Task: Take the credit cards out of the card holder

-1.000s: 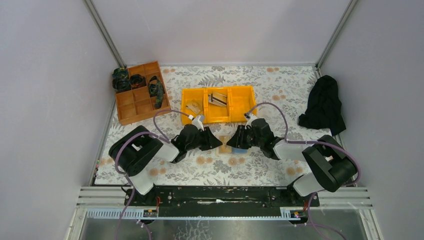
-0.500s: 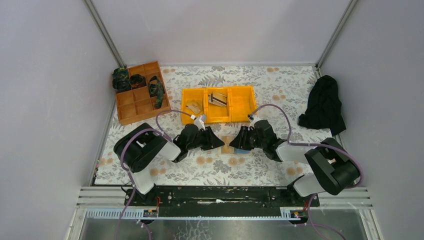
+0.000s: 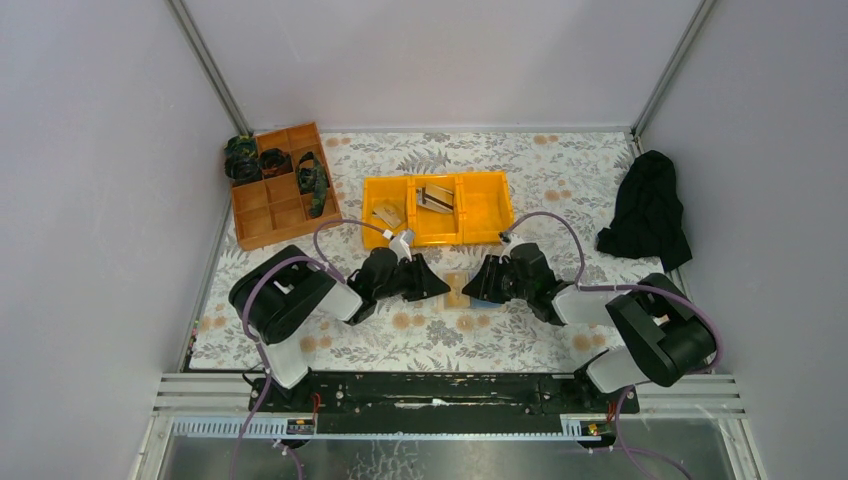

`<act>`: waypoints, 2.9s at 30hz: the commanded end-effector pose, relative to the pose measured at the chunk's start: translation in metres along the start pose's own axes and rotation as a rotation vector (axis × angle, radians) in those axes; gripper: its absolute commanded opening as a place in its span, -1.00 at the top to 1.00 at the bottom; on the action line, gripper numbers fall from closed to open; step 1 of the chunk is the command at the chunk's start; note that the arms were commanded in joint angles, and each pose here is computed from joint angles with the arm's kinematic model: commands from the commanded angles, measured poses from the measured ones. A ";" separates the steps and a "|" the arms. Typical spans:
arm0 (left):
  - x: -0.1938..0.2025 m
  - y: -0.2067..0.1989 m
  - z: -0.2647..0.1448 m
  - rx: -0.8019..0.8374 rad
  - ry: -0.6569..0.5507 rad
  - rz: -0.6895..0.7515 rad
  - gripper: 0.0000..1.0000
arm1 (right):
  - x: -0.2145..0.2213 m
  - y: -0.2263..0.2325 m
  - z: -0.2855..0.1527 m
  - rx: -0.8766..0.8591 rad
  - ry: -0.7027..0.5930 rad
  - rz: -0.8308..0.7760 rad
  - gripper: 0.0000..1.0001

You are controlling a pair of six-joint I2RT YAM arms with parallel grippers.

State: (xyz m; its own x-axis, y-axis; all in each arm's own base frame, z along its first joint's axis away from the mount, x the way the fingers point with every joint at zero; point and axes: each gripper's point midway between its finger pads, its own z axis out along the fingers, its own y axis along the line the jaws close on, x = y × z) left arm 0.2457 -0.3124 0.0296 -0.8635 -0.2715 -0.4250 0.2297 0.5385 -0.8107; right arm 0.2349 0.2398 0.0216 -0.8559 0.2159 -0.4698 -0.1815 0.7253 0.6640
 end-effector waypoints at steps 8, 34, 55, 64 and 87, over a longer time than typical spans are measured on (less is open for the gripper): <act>-0.002 -0.001 0.006 0.024 0.004 0.002 0.22 | -0.003 -0.002 0.001 -0.006 -0.025 0.012 0.19; 0.003 0.008 0.010 0.011 0.016 -0.014 0.27 | -0.015 0.035 -0.004 -0.167 -0.044 0.037 0.38; 0.005 0.006 0.010 0.025 0.027 -0.020 0.37 | -0.016 0.038 0.005 -0.190 -0.030 0.030 0.42; 0.005 0.006 0.011 0.023 0.031 -0.021 0.37 | -0.013 0.042 0.011 -0.239 -0.019 0.058 0.44; 0.008 0.010 0.013 0.016 0.041 -0.037 0.37 | -0.009 0.050 0.009 -0.291 0.002 0.061 0.44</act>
State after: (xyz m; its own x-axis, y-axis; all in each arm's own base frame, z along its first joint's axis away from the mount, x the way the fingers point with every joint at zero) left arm 0.2527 -0.3184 0.0246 -0.8732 -0.2788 -0.3998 0.2218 0.5031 -0.8353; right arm 0.2346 0.2676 0.0268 -0.8895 0.2687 -0.3696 -0.1705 0.5554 0.8140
